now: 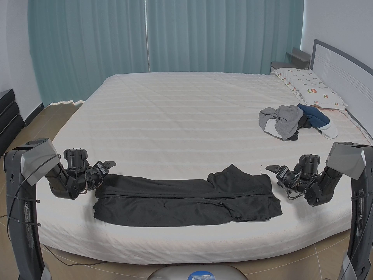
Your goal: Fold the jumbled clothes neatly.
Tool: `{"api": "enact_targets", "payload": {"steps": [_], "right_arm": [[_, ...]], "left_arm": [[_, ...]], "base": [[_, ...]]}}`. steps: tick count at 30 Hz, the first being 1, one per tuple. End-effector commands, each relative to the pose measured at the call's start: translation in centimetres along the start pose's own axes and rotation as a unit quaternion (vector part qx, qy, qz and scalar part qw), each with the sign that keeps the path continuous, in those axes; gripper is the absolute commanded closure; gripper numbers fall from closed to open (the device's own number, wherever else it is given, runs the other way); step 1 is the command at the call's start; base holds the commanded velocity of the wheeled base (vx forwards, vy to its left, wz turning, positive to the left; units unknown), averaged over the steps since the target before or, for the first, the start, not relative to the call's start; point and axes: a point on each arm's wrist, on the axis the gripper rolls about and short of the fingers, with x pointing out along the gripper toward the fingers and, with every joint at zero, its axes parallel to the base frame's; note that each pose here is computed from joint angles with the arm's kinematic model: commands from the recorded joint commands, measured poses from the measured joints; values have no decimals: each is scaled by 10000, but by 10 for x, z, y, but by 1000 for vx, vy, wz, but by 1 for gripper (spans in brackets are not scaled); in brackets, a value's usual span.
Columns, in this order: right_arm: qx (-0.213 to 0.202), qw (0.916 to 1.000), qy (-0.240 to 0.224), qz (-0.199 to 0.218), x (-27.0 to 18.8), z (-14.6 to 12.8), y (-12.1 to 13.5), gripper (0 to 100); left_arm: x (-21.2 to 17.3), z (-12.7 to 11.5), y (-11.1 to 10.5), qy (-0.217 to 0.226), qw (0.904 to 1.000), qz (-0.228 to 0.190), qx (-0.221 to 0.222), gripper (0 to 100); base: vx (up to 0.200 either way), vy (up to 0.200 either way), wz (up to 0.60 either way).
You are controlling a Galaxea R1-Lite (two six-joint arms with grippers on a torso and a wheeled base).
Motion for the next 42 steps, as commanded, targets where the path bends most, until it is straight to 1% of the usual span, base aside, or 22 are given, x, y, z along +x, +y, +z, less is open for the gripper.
{"api": "enact_targets", "payload": {"steps": [1,2,7,10,11,13,15,17,30,42], "right_arm": [[6,10000,63,-31,4,-5,-3,0],[4,10000,52,-31,4,-5,-3,0],[-8,10000,22,1,6,-3,-2,0],[-5,10000,42,-11,8,-2,-1,0],[-7,10000,48,-17,9,-2,0,0],[-7,10000,42,-23,10,-1,1,0],[-9,10000,37,-17,10,0,1,0],[-15,10000,22,-1,11,1,2,0],[-65,9999,89,53,15,-5,10,0],[-58,9997,230,-18,21,-13,7,0]], "left_arm": [[2,-5,6,59,9999,80,55,0],[2,-4,7,55,9999,84,82,100],[3,-6,12,57,9998,148,110,100],[3,-4,13,-90,9995,283,111,100],[3,-2,15,-249,9986,446,114,100],[2,2,16,-491,9972,543,124,100],[1,7,17,-657,9965,502,122,100],[0,8,17,-708,9963,480,128,100],[2,5,19,-666,9964,516,132,100],[3,3,20,-643,9964,534,127,100]], "base": [[0,0,0],[0,0,0],[0,0,0],[0,0,0],[0,0,0],[0,0,0],[0,0,0],[0,0,0],[0,0,0],[0,0,0]]}}
